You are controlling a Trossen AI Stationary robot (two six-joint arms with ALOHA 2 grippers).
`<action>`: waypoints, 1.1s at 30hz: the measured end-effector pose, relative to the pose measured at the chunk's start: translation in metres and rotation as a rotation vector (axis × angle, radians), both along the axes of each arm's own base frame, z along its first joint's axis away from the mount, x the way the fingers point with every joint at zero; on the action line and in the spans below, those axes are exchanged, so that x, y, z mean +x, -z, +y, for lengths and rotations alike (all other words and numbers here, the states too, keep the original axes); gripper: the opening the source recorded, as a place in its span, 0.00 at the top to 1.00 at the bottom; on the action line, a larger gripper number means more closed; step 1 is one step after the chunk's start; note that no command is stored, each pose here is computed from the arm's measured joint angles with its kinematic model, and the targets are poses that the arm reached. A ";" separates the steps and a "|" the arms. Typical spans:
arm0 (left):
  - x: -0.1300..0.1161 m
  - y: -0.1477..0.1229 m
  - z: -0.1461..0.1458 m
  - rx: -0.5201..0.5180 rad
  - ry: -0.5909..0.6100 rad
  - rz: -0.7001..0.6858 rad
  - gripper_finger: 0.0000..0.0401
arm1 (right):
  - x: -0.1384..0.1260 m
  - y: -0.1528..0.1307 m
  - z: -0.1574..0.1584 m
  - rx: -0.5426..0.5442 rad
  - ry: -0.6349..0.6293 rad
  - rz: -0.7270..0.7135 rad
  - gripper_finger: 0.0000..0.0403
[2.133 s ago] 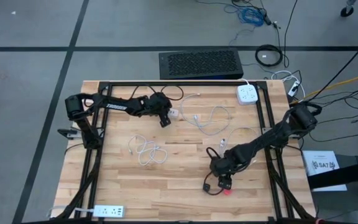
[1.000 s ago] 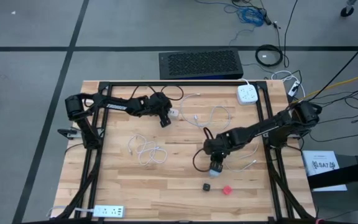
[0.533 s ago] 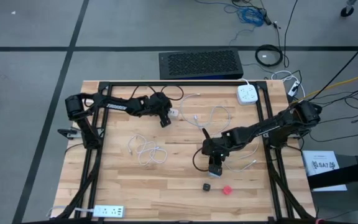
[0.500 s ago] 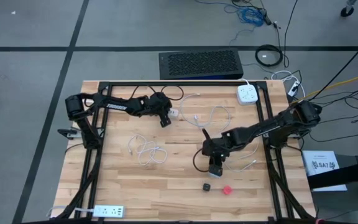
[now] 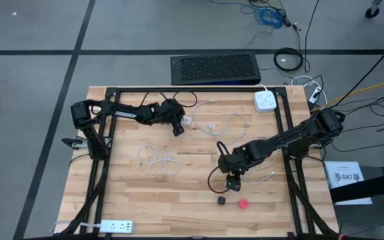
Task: Insert USB
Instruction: Insert the white charger adapter into the white outlet extension
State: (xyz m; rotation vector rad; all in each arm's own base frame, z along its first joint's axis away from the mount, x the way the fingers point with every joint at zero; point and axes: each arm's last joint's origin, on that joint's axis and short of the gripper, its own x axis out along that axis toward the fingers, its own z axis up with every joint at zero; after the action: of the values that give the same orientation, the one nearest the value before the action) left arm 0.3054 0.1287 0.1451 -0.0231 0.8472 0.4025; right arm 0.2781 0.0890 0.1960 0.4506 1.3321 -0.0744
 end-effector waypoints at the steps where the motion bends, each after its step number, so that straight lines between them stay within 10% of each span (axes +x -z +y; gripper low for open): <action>1: 0.000 0.000 0.000 0.000 0.000 -0.001 1.00 | 0.001 0.001 0.001 0.008 0.005 0.001 0.38; 33: 0.000 -0.001 0.000 0.002 0.001 -0.005 1.00 | 0.009 0.030 0.012 0.035 -0.042 0.084 0.42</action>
State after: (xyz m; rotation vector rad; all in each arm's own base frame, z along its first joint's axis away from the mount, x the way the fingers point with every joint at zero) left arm 0.3058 0.1288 0.1459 -0.0220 0.8423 0.4026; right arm 0.2872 0.1015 0.1659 0.4533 1.4268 -0.0352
